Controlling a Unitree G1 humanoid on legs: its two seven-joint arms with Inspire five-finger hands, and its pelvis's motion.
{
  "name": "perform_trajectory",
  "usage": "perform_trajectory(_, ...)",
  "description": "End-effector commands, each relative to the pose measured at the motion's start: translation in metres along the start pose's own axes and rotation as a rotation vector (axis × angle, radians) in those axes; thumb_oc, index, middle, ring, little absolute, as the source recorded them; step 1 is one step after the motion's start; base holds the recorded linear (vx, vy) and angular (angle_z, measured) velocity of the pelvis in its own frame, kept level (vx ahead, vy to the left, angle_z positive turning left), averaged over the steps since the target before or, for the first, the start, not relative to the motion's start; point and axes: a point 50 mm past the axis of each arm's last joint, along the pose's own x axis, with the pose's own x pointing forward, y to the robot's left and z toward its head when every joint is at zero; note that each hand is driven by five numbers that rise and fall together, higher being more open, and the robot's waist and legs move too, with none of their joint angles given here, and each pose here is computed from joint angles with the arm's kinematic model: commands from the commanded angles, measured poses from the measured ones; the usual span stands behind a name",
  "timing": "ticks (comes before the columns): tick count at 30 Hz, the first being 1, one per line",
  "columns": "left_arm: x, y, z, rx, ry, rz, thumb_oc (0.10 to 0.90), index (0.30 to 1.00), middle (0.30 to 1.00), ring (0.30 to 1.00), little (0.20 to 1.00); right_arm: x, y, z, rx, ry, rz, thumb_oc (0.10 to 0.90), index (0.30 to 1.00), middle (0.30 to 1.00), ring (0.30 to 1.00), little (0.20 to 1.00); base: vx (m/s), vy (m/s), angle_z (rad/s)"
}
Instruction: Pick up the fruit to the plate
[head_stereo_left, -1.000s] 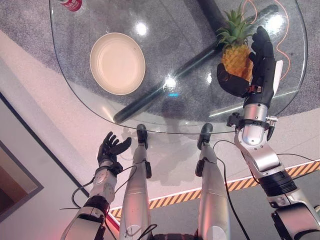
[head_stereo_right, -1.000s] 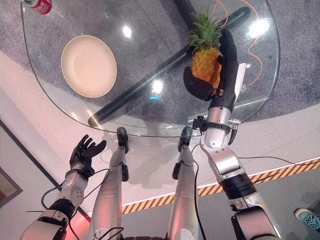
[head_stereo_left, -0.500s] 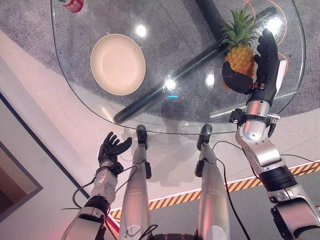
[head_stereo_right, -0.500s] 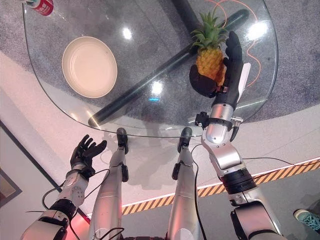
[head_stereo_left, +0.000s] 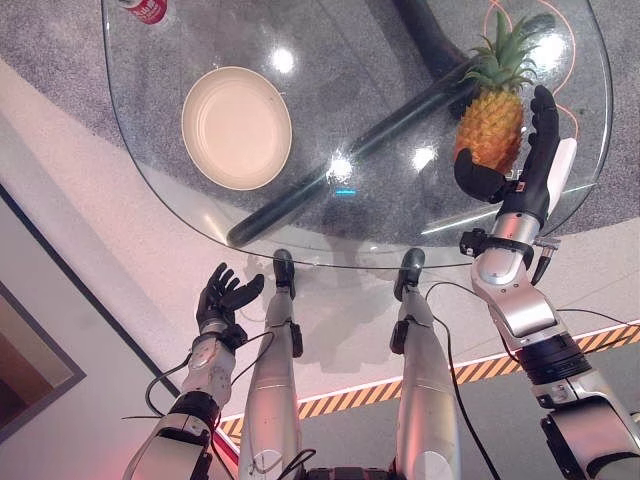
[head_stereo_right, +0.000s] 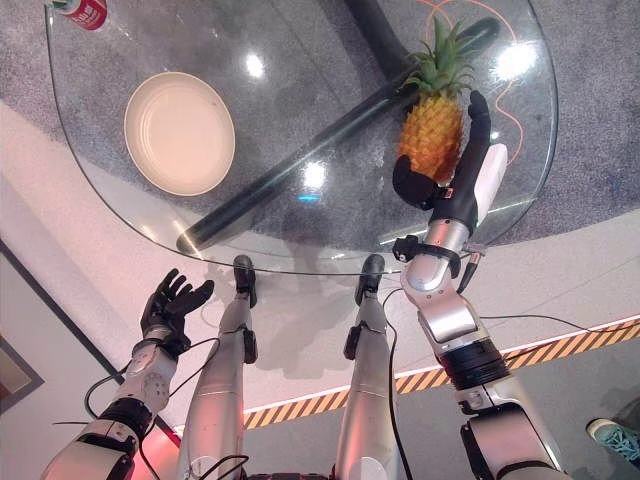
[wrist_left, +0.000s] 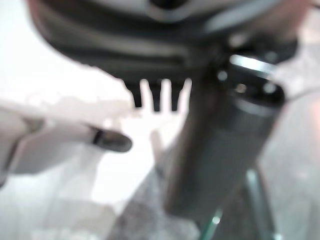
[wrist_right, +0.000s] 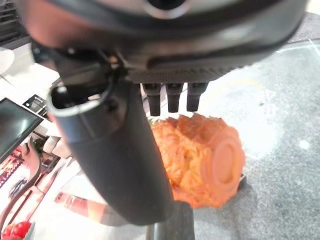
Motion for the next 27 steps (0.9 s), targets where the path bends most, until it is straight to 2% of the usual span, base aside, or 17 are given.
perform_trajectory(1,-0.011,0.03,-0.011,0.035,0.017,0.079,0.8,0.9,0.9,0.9,0.9,0.01,-0.018,0.022,-0.007,-0.147,-0.104,0.8,0.9,0.9,0.9,0.9,0.0,0.0,0.0)
perform_trajectory(10,-0.01,0.029,-0.01,0.038,0.015,0.075,0.8,0.9,0.9,0.9,0.9,0.009,-0.016,0.015,0.023,-0.088,-0.082,0.8,0.9,0.9,0.9,0.9,0.0,0.0,0.0)
perform_trajectory(20,-0.009,0.026,-0.01,0.04,0.018,0.072,0.8,0.9,0.9,0.9,0.9,0.001,-0.004,-0.011,0.205,0.15,-0.05,0.8,0.9,0.9,0.9,0.9,0.0,0.0,0.0)
perform_trajectory(27,-0.01,0.023,-0.011,0.048,0.021,0.061,0.8,0.9,0.9,0.9,0.9,0.002,-0.001,-0.023,0.256,0.238,-0.063,0.8,0.9,0.9,0.9,0.9,0.0,0.0,0.0)
